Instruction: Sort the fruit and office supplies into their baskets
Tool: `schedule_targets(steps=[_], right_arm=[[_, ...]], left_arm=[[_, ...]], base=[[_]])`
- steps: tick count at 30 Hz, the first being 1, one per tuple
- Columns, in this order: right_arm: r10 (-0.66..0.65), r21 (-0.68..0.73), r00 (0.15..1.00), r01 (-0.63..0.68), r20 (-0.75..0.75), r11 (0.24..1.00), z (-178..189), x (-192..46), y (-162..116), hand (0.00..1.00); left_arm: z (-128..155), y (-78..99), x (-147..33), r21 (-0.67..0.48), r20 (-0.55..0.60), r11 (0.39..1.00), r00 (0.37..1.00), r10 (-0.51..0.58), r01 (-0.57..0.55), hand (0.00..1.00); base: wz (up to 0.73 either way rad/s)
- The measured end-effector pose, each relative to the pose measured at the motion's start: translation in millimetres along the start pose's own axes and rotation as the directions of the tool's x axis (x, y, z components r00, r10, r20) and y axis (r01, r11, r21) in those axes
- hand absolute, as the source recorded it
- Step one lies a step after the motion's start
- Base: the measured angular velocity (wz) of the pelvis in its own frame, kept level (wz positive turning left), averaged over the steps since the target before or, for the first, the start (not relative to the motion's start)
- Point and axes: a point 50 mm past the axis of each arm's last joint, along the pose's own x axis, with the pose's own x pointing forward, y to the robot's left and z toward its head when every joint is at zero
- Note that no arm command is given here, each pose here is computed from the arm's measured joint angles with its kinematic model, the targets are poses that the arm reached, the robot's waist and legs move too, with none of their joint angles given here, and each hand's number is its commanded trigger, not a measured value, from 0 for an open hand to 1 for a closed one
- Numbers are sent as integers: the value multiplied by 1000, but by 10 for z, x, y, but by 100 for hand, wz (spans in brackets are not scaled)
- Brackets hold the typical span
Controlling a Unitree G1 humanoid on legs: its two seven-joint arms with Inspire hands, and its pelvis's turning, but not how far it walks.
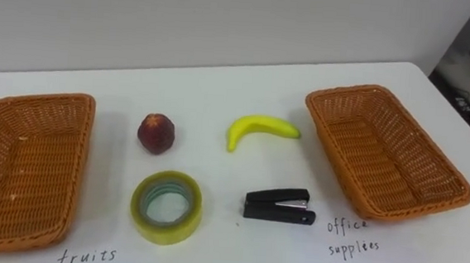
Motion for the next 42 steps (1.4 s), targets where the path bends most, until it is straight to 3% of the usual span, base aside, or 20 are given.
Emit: schedule_targets(steps=[9,18,27,37,42], right_arm=[[7,130,990,-26,139,991,352,-220,218,0],[-70,204,964,17,257,979,659,-347,305,0],[-84,295,917,-38,389,955,1023,-528,429,0],[6,250,807,-190,591,949,1245,-879,667,0],[61,168,667,-273,742,947,1367,-1130,756,0]], left_arm=[[35,0,1,-5,19,1000,1000,-4,4,0],[103,-10,7,-2,53,1000,999,-10,11,0],[124,24,19,12,62,1000,998,-21,20,0],[133,4,26,22,58,999,998,-29,28,0],[121,-5,40,33,39,999,999,-31,29,0]], base=[[-4],[0],[1],[0],[0]])
